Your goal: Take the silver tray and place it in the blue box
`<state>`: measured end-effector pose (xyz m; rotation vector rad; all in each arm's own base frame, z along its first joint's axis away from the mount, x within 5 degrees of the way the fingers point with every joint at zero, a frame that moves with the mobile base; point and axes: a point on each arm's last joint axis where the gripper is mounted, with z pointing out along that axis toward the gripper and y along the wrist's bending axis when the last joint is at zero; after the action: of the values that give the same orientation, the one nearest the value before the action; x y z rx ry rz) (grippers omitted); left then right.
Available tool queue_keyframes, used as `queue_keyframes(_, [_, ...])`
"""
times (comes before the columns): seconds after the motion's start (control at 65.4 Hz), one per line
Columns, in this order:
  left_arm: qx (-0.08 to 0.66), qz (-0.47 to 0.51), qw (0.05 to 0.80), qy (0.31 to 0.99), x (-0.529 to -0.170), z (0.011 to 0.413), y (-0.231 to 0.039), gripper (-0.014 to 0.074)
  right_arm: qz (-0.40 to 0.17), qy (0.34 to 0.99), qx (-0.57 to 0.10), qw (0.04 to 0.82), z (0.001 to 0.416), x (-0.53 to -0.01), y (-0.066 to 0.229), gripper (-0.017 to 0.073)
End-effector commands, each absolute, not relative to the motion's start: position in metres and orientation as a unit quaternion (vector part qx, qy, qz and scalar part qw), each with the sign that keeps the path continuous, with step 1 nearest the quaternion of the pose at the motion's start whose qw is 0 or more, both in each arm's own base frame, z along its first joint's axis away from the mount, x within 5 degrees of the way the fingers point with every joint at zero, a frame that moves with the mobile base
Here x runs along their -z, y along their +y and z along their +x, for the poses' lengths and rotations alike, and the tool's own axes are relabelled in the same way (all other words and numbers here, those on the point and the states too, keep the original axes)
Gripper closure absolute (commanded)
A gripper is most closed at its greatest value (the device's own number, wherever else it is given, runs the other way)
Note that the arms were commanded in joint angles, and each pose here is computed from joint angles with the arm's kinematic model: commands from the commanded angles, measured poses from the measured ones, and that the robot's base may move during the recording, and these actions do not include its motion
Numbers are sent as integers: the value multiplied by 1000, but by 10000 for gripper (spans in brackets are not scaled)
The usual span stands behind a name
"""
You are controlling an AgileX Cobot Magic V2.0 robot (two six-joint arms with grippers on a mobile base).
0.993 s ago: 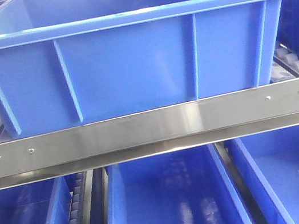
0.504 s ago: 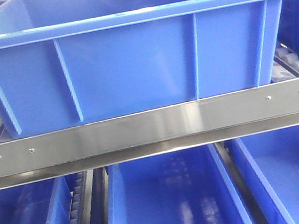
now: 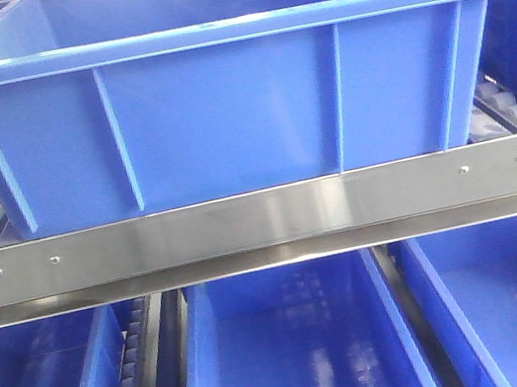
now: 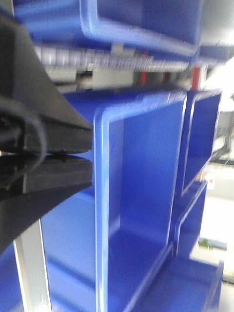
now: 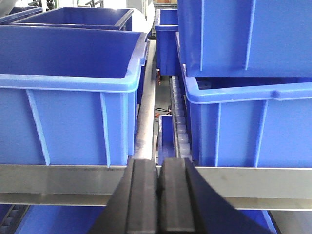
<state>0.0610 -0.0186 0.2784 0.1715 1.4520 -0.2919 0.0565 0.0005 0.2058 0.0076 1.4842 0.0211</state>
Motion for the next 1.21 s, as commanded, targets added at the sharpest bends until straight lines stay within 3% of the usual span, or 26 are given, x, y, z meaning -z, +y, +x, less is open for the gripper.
queue_keyframes(0.0, [103, 63, 778, 616, -280, 54, -13, 600, -1, 631, -5, 776, 53, -220, 1, 503])
queue_keyframes(0.428, [51, 22, 773, 632, -211, 54, -5, 600, -1, 631, -5, 776, 53, -220, 1, 503])
queue_keyframes(1.192, [33, 15, 775, 631, -211, 54, -3, 600, -1, 631, -5, 776, 53, -220, 1, 503])
